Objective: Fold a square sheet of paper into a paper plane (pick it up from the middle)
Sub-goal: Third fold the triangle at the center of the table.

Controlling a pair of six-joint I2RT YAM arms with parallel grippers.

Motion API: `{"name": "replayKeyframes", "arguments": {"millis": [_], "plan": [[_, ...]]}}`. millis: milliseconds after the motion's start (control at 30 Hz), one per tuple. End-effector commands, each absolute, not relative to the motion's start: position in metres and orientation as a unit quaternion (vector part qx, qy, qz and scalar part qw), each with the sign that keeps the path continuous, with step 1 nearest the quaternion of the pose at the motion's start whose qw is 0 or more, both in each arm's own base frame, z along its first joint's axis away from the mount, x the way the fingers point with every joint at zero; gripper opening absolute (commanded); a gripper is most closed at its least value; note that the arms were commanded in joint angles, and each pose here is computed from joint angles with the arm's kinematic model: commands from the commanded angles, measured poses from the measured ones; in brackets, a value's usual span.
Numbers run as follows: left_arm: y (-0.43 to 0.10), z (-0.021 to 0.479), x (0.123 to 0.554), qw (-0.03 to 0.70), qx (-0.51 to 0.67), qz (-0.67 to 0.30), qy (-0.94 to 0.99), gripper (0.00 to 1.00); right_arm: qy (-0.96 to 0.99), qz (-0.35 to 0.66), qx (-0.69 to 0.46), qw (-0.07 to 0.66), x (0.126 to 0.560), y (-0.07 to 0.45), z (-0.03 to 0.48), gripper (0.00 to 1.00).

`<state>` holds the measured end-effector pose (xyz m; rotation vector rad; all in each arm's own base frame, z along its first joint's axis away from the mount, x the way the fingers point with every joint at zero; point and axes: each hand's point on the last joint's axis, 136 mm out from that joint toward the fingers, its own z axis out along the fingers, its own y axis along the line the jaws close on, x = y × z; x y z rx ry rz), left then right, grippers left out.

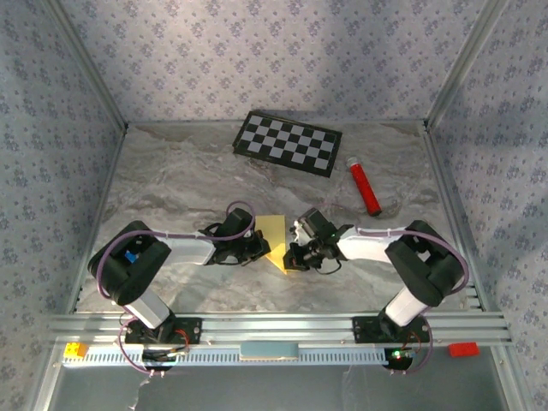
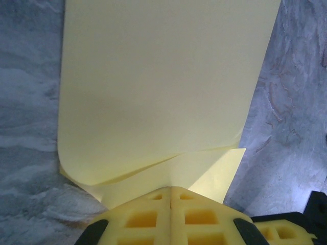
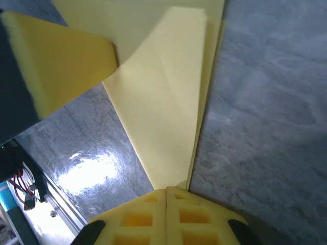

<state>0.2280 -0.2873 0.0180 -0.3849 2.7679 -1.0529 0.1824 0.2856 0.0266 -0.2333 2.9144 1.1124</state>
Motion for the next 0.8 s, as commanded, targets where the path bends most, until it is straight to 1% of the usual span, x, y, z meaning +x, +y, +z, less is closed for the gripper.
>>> {"name": "replayKeyframes", "arguments": {"millis": [0,133,267,333,500,667,767], "plan": [[-0.269,0.001,0.22,0.069,-0.138,-0.301,0.941,0.0,0.924,0.375,-0.073,0.027,0.194,0.296,0.053,0.02],[-0.268,0.0,0.22,0.071,-0.14,-0.303,0.94,0.0,0.917,0.388,-0.088,0.022,0.201,0.317,0.056,0.02],[-0.27,0.002,0.22,0.071,-0.138,-0.305,0.94,0.0,0.921,0.381,-0.084,0.015,0.207,0.326,0.043,0.01],[-0.269,0.002,0.221,0.073,-0.139,-0.304,0.94,0.0,0.925,0.373,-0.077,0.006,0.206,0.323,0.033,0.01],[-0.27,0.006,0.223,0.079,-0.138,-0.309,0.938,0.0,0.94,0.337,-0.05,-0.017,0.193,0.299,0.001,0.0],[-0.274,0.012,0.226,0.082,-0.13,-0.313,0.937,0.0,0.943,0.329,-0.04,-0.024,0.185,0.287,-0.007,0.0],[-0.282,0.025,0.231,0.091,-0.119,-0.332,0.931,0.0,0.944,0.328,-0.04,-0.019,0.185,0.285,-0.006,0.0]]}}
